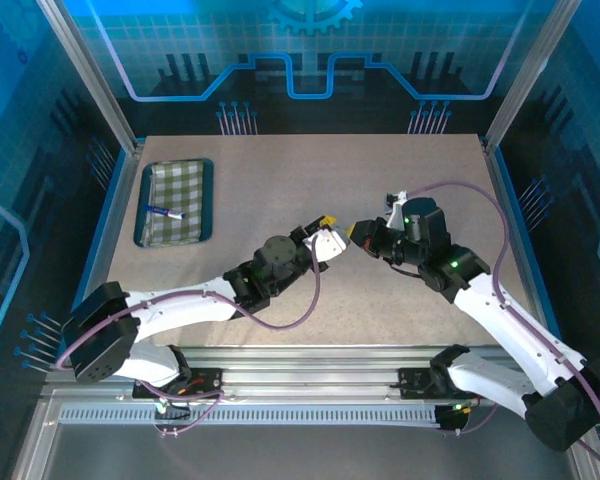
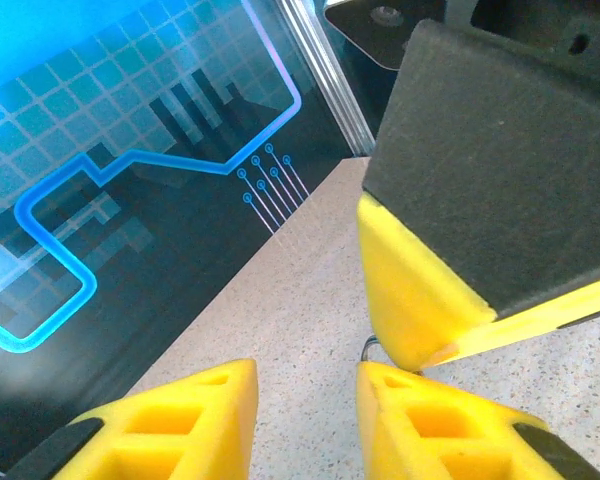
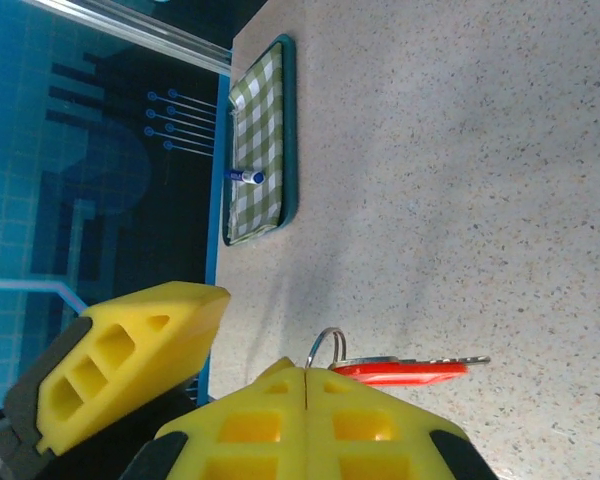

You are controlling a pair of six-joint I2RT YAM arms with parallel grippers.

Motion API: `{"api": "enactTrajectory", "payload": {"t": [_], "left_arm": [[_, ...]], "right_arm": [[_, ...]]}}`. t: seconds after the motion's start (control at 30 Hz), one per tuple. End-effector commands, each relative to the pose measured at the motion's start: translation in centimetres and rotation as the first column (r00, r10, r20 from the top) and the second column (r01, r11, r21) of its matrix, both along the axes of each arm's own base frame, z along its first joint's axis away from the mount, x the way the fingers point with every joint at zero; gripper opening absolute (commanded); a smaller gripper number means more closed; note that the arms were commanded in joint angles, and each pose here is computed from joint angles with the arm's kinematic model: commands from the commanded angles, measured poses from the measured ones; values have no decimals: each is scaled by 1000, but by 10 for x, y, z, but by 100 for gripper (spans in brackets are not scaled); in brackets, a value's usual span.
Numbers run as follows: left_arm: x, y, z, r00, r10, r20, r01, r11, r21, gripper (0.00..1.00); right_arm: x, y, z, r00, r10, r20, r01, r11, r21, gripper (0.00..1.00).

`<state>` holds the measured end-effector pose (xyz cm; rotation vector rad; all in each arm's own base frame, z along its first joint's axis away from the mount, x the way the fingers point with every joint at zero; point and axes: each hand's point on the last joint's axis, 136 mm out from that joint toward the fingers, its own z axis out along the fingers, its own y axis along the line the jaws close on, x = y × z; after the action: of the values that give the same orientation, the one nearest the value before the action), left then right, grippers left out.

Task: Remove the keys from the keyring

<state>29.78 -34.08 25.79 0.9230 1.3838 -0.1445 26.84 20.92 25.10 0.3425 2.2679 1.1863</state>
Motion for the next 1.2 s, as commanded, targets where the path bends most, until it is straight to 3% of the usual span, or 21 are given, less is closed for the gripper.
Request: {"api": "enactTrajectory", "payload": {"t": [0.0, 0.4, 0.5, 0.63, 0.8, 1.17], "left_arm": [[-2, -6, 3, 1000, -6, 22, 6, 1000, -12, 32], [-18, -9, -2, 999, -54, -8, 54, 998, -20, 45], [-24, -3, -4, 998, -55, -22, 55, 998, -22, 43], [-31, -1, -5, 997, -69, -32, 68, 997, -23, 32], [-30, -4, -4, 997, -65, -28, 65, 998, -23, 38], [-17, -16, -2, 999, -36, 7, 36, 999, -24, 37]], "right_arm": [[-4, 3, -2, 1000, -13, -24, 14, 999, 43, 0], [-2, -1, -2, 999, -49, -20, 50, 997, 59, 0], [0, -3, -2, 998, -59, -19, 60, 996, 60, 0], [2, -4, -1, 998, -66, -13, 67, 996, 64, 0], [2, 0, 0, 998, -58, -20, 60, 994, 89, 0], [-4, 4, 2, 999, -39, -33, 43, 990, 133, 0]]}}
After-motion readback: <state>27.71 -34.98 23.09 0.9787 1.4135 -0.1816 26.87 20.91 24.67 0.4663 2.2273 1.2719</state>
